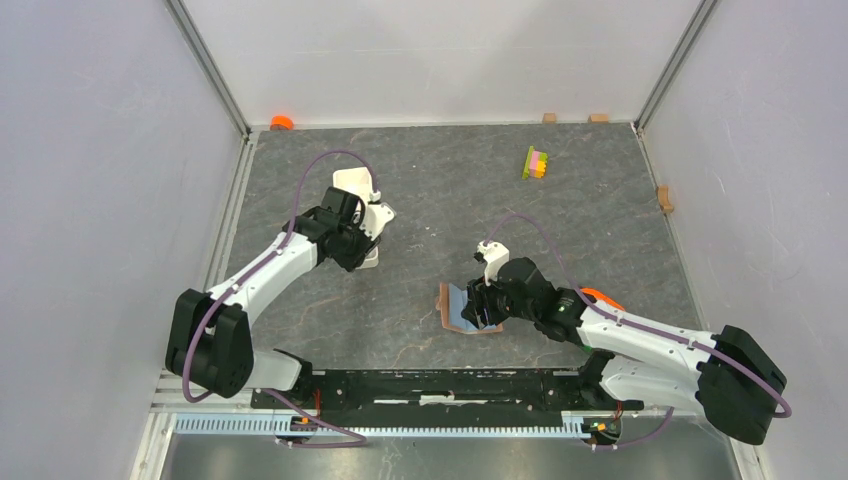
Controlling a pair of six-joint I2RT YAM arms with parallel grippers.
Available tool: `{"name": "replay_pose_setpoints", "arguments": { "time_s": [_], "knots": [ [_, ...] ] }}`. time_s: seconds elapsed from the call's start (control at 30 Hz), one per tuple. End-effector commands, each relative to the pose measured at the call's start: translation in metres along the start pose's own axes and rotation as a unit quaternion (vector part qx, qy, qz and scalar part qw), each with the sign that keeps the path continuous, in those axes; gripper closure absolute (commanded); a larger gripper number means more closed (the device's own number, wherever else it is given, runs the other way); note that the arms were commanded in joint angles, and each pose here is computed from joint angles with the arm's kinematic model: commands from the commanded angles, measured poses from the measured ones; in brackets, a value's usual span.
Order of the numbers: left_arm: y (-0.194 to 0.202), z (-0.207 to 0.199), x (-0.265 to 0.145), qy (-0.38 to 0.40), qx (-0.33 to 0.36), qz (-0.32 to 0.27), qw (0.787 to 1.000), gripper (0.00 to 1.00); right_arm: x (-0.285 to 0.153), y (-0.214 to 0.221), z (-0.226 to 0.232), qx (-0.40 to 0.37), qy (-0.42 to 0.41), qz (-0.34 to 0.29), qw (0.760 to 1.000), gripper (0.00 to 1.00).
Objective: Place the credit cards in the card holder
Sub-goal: Pick up the credit card from the storage box.
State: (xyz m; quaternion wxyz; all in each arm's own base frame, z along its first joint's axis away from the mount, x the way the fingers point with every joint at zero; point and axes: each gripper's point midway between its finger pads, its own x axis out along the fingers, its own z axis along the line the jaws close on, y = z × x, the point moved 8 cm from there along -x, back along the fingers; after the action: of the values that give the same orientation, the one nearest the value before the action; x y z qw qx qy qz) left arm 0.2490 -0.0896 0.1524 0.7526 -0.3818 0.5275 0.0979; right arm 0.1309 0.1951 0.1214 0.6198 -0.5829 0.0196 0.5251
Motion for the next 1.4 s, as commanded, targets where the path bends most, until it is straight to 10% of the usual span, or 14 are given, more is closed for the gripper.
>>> {"name": "replay_pose_setpoints", "arguments": {
  "time_s": [0.0, 0.7, 1.37],
  "knots": [
    [-0.008, 0.004, -0.008, -0.013, -0.019, -0.006, 1.000, 0.63, 0.000, -0.008, 0.002, 0.005, -0.006, -0.023, 1.000, 0.41],
    [-0.015, 0.014, -0.022, -0.054, 0.001, -0.027, 0.998, 0.98, 0.000, -0.007, 0.003, 0.009, -0.008, -0.024, 1.000, 0.41],
    [-0.033, 0.016, -0.108, -0.145, -0.086, -0.151, 0.974, 0.98, -0.018, -0.043, 0.001, -0.024, 0.039, -0.060, 0.997, 0.36]
  ]
}}
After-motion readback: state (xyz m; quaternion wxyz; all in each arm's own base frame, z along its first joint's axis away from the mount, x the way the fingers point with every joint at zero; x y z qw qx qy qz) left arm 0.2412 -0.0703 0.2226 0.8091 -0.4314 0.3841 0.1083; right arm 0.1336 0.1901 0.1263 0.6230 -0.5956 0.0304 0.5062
